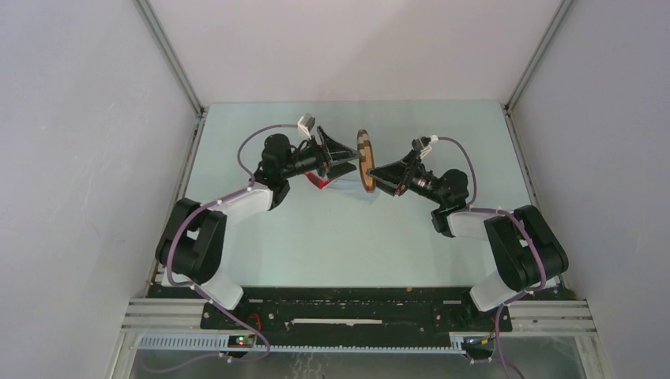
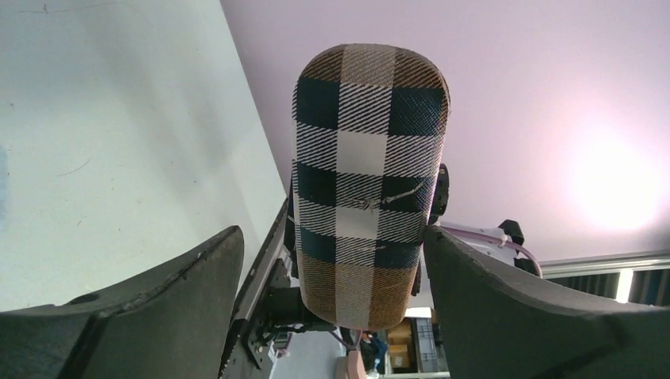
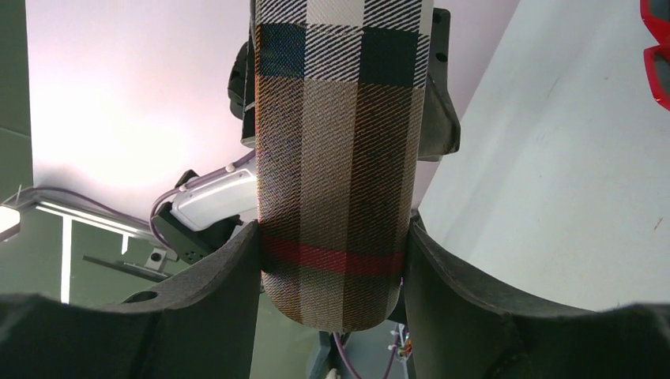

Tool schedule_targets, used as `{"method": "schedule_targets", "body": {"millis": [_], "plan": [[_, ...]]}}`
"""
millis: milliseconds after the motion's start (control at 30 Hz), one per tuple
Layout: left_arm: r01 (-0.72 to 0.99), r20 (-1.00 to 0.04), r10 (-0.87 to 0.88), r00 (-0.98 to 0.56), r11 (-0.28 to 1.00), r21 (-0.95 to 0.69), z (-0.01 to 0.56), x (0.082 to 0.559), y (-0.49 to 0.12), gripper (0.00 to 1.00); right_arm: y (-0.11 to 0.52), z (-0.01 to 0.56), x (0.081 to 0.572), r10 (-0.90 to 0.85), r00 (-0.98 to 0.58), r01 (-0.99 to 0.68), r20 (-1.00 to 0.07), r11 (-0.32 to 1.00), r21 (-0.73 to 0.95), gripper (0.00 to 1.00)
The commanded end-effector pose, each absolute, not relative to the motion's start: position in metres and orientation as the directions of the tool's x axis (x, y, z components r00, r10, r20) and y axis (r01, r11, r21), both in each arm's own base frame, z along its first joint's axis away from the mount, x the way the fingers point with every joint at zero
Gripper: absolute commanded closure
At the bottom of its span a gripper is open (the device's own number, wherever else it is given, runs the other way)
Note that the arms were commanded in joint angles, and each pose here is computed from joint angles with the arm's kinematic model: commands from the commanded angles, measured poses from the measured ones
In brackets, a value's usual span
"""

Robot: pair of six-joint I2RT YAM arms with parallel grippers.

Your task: Organize the sunglasses

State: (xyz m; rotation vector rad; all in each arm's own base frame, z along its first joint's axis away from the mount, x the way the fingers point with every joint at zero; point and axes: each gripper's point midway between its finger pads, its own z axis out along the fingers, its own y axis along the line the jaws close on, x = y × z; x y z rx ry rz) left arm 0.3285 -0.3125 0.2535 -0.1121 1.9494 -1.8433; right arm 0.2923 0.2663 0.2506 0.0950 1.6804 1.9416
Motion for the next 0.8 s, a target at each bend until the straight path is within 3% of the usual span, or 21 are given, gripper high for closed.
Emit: {"method": "schedule_targets", "body": {"millis": [0, 333, 767], "plan": [[0.352, -0.367, -0.338, -0.867, 0.106, -0.930, 0.281, 0.331, -0.315, 0.12, 0.265, 0.274, 0.285, 0.477, -0.801, -0.450, -0.361, -0.082, 0.889, 1.00], [0.390, -0.346, -0.349, -0.871, -0.063, -0.919, 0.316, 0.327, -0.320, 0.14, 0.267, 0.271, 0.286, 0.478, -0.804, -0.443, -0.353, -0.086, 0.892, 1.00], [0.344, -0.303, -0.345, -0.888, -0.061, -0.937, 0.304, 0.336, -0.330, 0.26, 0.269, 0.272, 0.283, 0.470, -0.809, -0.446, -0.354, -0.096, 0.890, 1.00]]}}
